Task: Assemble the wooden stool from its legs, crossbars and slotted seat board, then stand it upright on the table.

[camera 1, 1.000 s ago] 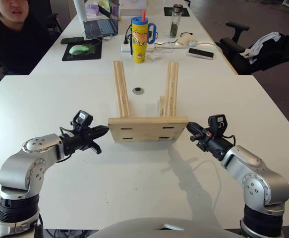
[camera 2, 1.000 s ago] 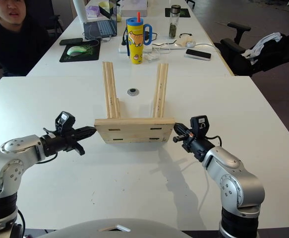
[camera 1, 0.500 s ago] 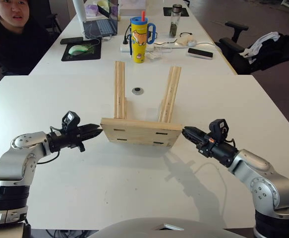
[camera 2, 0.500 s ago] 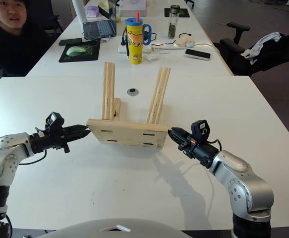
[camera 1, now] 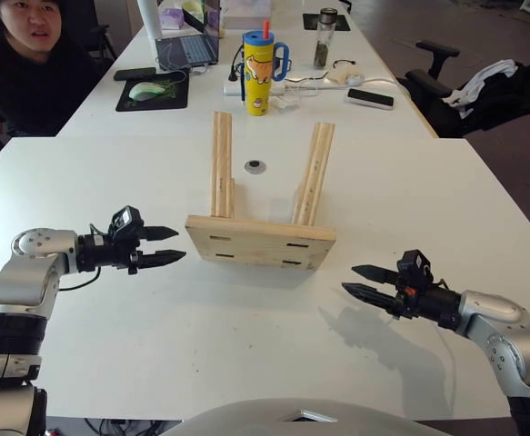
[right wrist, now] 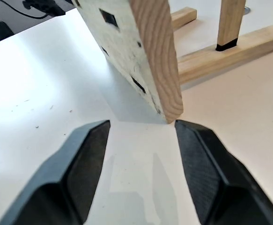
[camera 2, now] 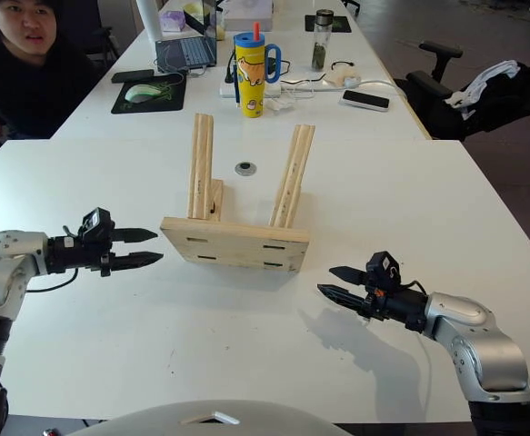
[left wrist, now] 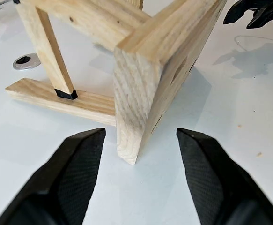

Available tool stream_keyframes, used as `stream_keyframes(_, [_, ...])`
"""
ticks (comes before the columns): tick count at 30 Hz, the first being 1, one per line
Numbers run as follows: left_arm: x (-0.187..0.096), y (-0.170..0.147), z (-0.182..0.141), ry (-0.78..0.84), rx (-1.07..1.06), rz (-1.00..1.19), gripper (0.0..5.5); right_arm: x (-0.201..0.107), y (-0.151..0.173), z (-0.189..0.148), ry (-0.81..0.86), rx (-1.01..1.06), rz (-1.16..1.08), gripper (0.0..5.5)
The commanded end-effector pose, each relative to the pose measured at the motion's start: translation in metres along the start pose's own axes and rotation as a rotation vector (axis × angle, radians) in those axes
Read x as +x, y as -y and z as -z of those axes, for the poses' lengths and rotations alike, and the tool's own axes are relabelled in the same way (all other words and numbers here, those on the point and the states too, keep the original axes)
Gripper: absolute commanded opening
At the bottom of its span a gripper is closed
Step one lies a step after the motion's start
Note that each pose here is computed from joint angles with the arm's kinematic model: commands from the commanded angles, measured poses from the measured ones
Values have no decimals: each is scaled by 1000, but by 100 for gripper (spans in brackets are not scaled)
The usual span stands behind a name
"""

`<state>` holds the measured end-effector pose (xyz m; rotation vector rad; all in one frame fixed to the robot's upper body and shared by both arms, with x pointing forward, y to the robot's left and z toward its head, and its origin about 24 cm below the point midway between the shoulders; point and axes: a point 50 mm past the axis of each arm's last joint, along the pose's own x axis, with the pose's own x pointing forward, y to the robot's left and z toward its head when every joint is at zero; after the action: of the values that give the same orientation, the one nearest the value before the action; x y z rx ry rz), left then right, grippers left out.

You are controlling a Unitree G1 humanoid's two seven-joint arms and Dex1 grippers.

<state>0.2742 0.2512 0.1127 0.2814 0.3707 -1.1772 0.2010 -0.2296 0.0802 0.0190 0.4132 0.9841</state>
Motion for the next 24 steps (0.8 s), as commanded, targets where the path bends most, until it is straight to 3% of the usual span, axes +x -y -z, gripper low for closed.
stream_keyframes(1, [8, -7, -3, -52, 50, 38, 284, 6, 7, -8, -24, -47, -27, 314])
stream_keyframes(5, [13, -12, -1, -79, 86, 48, 284, 17, 14, -13, -25, -121, -51, 371])
stream_keyframes(15, [45, -19, -8, -66, 221, 122, 284, 47, 29, -24, 22, -236, -136, 375])
stream_keyframes(24, [33, -25, -3, -89, 211, 112, 284, 51, 34, -35, 46, -261, -172, 245])
